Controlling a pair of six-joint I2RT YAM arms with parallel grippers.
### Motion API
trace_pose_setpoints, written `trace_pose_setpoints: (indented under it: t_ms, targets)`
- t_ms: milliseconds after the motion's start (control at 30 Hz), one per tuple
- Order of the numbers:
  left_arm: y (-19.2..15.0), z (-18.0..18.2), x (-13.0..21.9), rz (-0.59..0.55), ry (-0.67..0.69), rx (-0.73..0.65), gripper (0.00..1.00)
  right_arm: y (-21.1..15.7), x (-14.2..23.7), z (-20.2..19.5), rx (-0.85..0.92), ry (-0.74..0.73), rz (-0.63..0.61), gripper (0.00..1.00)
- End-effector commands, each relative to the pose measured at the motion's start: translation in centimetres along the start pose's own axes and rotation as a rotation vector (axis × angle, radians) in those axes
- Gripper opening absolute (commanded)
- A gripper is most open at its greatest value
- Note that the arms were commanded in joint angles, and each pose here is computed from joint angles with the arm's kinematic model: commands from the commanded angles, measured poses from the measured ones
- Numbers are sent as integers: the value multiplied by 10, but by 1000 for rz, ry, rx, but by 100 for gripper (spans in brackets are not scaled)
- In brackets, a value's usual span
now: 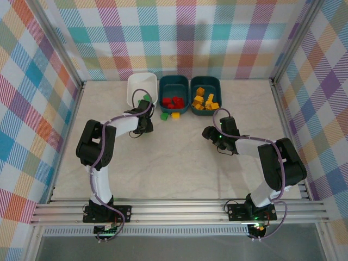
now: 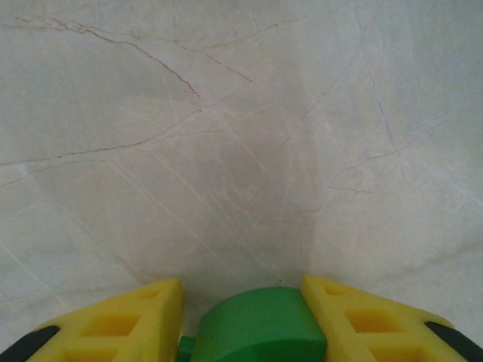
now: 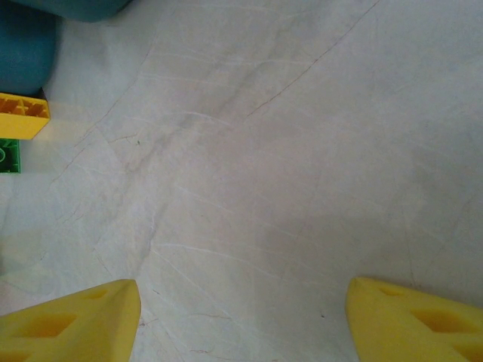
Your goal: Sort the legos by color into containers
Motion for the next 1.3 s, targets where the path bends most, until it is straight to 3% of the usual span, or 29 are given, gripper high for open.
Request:
trace_pose_setpoints:
  t_ms: [0, 300, 600, 700, 767, 867, 967, 1100, 1267]
  targets:
    - [0, -3, 22, 4, -58, 26, 41, -1, -6, 1, 5, 8, 12, 73]
    - [70, -15, 78, -131, -125, 122, 39, 0, -7, 1, 6, 6, 8, 73]
    - [143, -21, 18, -20, -97, 205, 40, 1, -2, 2, 18, 1, -4, 73]
    - [157, -28, 9, -23, -114, 196, 49, 2, -1, 3, 23, -1, -10, 73]
    - [167, -32, 14, -50, -140, 187, 70, 2, 0, 3, 26, 0, -11, 73]
    - [178, -38, 40, -106, -215, 177, 84, 2, 1, 3, 28, -1, -16, 73]
    - [177, -46, 77, -168, -275, 131, 91, 3, -1, 2, 24, 0, -13, 73]
    - [146, -61, 112, -194, -282, 16, 96, 1, -3, 2, 22, 1, -3, 73]
    - [70, -77, 93, -170, -263, -149, 91, 2, -2, 2, 23, 3, -6, 73]
Point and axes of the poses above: each hand's point on the last joint's axis, 136 mm out from that joint toward the fingers, its own x axis back along the fingers, its own z axis along the line the jaws close on, y = z × x, the point moved 9 cm from there along x, back along the fingers, and after that the axes turned 5 degrees about x, right-handed, at the moved point
